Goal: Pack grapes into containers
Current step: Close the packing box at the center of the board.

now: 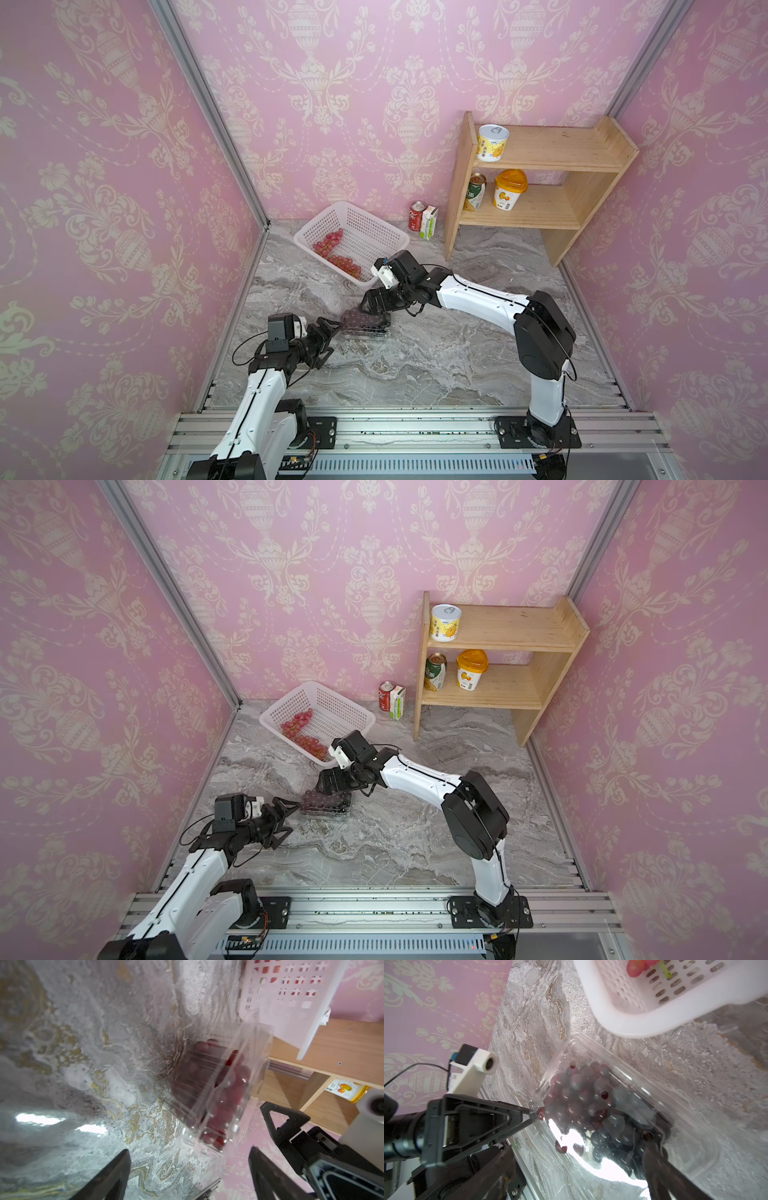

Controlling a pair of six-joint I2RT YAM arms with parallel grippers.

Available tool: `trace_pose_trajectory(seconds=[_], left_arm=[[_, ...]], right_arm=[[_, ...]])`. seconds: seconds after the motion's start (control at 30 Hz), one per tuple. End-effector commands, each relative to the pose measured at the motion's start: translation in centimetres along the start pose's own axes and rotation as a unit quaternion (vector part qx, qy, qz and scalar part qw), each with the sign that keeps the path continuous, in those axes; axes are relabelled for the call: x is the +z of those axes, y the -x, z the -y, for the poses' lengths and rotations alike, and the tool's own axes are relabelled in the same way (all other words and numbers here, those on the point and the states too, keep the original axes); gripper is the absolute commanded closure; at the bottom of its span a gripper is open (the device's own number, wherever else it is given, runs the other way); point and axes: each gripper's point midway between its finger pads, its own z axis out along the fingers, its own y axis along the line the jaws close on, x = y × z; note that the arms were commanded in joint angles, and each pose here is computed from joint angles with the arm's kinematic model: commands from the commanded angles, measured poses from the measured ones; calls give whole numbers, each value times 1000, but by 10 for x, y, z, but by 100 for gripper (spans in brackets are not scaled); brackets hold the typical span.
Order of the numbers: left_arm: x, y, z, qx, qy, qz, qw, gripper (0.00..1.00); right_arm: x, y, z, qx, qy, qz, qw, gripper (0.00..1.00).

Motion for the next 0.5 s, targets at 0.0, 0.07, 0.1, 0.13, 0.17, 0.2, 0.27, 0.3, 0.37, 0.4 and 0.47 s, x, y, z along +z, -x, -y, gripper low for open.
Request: trace_pose_trajectory(seconds=[0.0, 0.07, 0.1, 0.13, 0.17, 0.2, 0.27, 0.3, 0.37, 0.4, 0.47], left_arm=[[4, 7, 12, -24, -43, 6, 999, 17], [5, 9, 11, -26, -46, 8, 999, 22], [6, 10, 13, -25, -50, 10, 998, 22], [6, 11, 13, -27, -54, 12, 998, 25], [7, 13, 13, -30, -58, 14, 998, 31], [7, 15, 13, -32, -62, 18, 997, 37], [6, 18, 12, -35, -69, 22, 997, 40], [6, 20, 13, -35, -73, 24, 996, 45], [5, 23, 12, -37, -79, 29, 996, 49], [5, 24, 13, -39, -85, 32, 995, 49], [5, 25, 13, -39, -86, 33, 995, 56]], right_arm=[[-1, 6, -8, -20, 1, 0, 1000, 2], [-2, 6, -8, -23, -2, 1, 1000, 2], [-2, 6, -8, -25, -5, 0, 1000, 2], [-3, 5, -7, -28, -9, -1, 1000, 2], [-3, 5, -7, -30, -12, -1, 999, 3], [-3, 4, -7, -31, -12, -3, 999, 3], [-2, 3, -6, -31, -11, -4, 999, 3], [-2, 2, -5, -29, -13, -4, 999, 3], [-1, 2, -4, -29, -13, -4, 999, 3], [0, 1, -4, -29, -13, -6, 999, 3], [1, 1, -4, -28, -12, -6, 1000, 4]])
